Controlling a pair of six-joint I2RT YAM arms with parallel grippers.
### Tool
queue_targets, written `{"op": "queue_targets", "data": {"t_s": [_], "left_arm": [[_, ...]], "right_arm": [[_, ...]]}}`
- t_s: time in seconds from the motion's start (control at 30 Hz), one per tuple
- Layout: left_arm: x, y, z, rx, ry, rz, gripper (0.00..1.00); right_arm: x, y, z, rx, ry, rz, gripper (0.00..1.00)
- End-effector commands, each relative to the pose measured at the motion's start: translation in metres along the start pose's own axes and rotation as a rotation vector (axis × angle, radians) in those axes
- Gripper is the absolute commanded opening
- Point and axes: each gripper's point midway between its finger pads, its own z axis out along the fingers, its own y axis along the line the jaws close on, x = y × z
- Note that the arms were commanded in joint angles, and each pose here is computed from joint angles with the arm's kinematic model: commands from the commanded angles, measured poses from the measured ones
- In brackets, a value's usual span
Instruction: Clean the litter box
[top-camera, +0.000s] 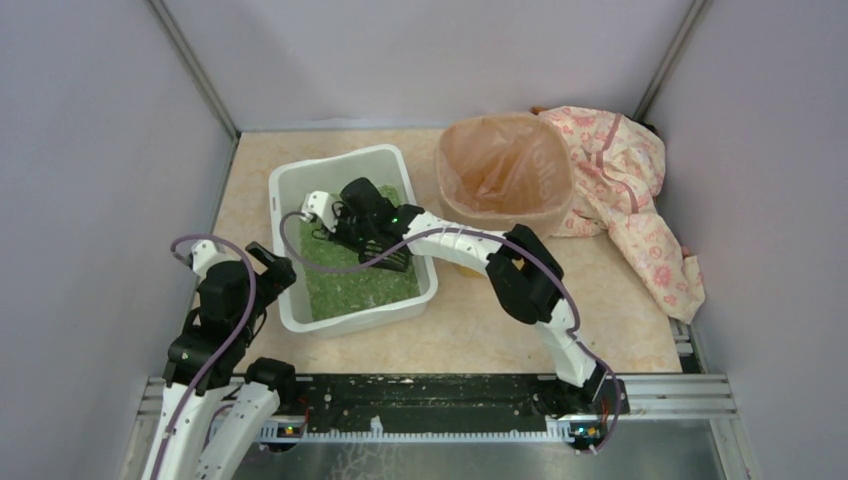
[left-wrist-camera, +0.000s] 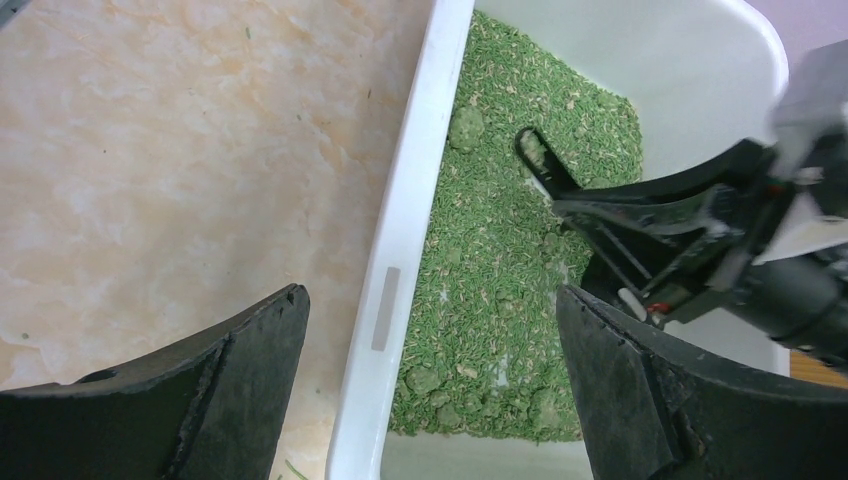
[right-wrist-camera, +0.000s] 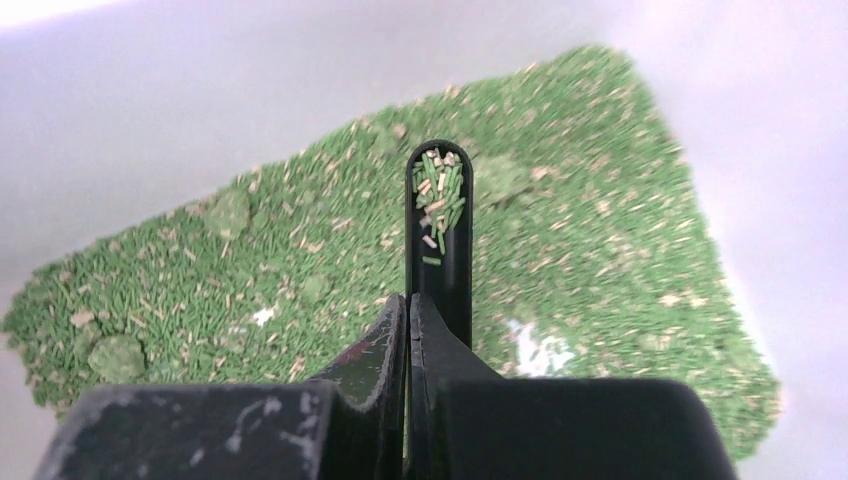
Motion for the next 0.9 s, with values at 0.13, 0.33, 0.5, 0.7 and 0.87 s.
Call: {"op": "queue_targets", "data": {"t_s": [0.13, 0.33, 0.5, 0.7, 0.87], "left_arm": [[0.003, -0.014, 0.005, 0.052, 0.024, 0.004, 0.99], [0.006, -0.062, 0.015, 0.197, 0.119, -0.007, 0.99], [-0.003, -0.104, 0.024, 0.311, 0.141, -0.064, 0.99], [-0.011, -0.11, 0.047, 0.283, 0.079, -0.106, 0.99], [-0.008, -0.106, 0.064, 0.235, 0.057, -0.151, 0.97]], "right_arm": [[-0.085, -0.029, -0.055, 0.11, -0.246, -0.015, 0.0], [-0.095, -0.023, -0.069, 0.098, -0.288, -0.025, 0.0], [-0.107, -0.017, -0.085, 0.086, -0.352, -0.024, 0.0], [-0.122, -0.003, -0.101, 0.037, -0.404, -0.029, 0.0], [-0.126, 0.008, -0.104, 0.016, -0.409, -0.039, 0.0]]}}
